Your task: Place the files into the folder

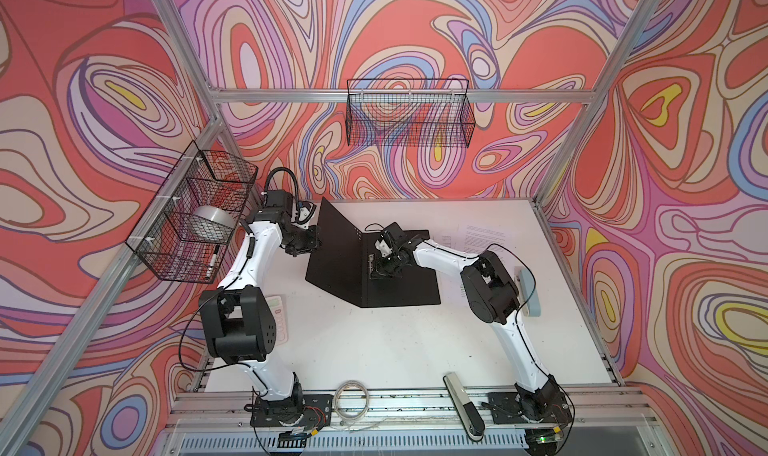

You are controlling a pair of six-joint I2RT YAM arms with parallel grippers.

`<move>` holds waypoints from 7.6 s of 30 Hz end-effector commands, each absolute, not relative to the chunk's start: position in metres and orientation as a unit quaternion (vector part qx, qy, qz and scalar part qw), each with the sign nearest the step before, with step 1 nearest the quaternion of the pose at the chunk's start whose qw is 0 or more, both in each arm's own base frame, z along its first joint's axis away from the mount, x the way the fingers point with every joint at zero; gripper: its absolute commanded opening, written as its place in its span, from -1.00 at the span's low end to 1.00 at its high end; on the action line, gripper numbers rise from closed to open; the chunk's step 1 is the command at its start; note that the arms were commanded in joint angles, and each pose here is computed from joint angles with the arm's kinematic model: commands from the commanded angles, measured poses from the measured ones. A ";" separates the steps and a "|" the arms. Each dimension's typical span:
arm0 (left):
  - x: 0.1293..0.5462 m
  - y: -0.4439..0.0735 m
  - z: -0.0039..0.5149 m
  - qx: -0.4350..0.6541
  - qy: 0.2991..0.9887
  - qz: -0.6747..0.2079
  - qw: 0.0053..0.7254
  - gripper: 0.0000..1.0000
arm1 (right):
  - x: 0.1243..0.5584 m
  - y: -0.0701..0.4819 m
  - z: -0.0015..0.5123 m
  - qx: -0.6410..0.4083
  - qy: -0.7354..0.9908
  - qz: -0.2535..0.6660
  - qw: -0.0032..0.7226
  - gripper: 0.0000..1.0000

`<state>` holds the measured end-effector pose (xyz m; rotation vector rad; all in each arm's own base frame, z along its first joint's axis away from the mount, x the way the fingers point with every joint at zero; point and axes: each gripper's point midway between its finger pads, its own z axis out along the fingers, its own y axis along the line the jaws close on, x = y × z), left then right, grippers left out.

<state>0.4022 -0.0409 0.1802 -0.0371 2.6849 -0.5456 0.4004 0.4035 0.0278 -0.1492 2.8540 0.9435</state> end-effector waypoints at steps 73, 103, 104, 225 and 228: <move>0.404 -0.009 0.118 -0.027 0.981 -0.115 0.157 -0.71 | 0.406 0.356 0.109 -0.030 0.944 0.286 0.161 -0.27; 0.395 0.038 0.060 -0.089 0.993 -0.054 0.049 0.21 | 0.394 0.331 0.034 -0.013 0.971 0.208 0.121 -0.26; 0.396 0.038 0.063 -0.088 0.993 -0.054 0.051 0.22 | 0.395 0.334 0.038 -0.018 0.968 0.217 0.122 -0.26; 0.325 -0.178 0.199 0.226 0.918 -0.265 0.188 0.14 | 0.353 0.033 0.096 0.268 0.954 0.021 0.134 0.30; 0.322 -0.179 0.196 0.232 0.919 -0.261 0.185 0.14 | 0.347 0.016 0.086 0.272 0.954 -0.028 0.125 0.31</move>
